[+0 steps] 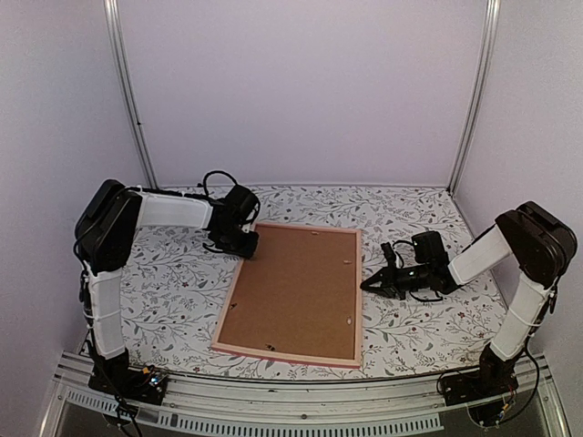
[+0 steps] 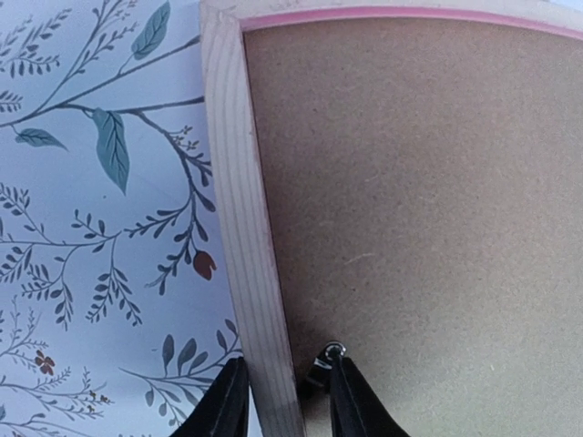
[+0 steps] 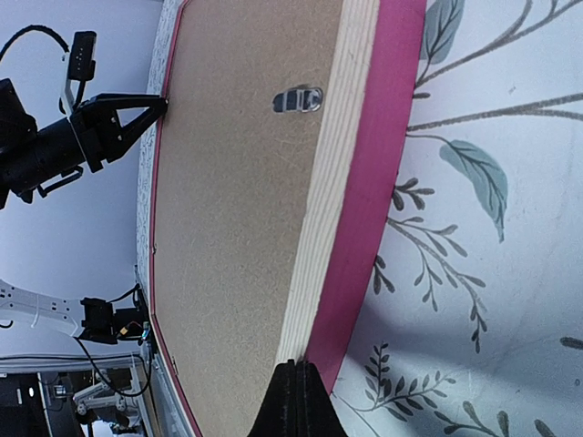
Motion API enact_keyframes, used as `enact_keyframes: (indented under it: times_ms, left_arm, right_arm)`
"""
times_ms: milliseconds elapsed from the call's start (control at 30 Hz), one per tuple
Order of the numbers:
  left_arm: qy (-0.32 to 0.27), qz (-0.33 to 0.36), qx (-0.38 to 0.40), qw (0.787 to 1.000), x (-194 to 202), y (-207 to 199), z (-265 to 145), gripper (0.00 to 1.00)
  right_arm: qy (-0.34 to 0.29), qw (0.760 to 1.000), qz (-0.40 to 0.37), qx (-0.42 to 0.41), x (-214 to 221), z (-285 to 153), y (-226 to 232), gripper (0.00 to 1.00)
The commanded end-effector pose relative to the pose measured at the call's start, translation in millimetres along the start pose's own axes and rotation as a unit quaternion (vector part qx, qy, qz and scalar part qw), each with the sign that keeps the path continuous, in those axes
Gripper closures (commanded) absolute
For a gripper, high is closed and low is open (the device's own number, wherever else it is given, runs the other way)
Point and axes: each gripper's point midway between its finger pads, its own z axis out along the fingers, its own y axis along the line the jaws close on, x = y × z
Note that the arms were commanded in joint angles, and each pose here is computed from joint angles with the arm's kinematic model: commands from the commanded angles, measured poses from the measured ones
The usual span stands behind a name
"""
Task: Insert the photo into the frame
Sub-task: Press the fastener onto the backboard.
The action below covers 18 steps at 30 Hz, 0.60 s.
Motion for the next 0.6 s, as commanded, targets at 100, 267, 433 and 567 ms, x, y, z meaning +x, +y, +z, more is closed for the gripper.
enact_keyframes:
  times_ms: [100,267,433,567]
  left_arm:
    - [0.053,-0.011,-0.023,0.998,39.3,15.8,11.2,0.73]
    - [0.07,-0.013,-0.018,0.997,52.7,13.5,16.7,0.74]
    - [0.074,0.011,-0.042,0.996,62.1,22.3,16.1,0.79]
    - [0.082,0.043,-0.052,0.994,68.9,24.5,18.4,0.87]
  right_arm:
    - [0.051,0.993,0.061,0.09,41.2,4.1,-52.4,1.0]
    - [0.051,0.993,0.062,0.092,41.7,3.6,-52.9,1.0]
    - [0.05,0.992,0.06,0.096,40.0,2.6,-52.4,1.0]
    - [0.05,0.992,0.057,0.098,38.5,2.5,-51.7,1.0]
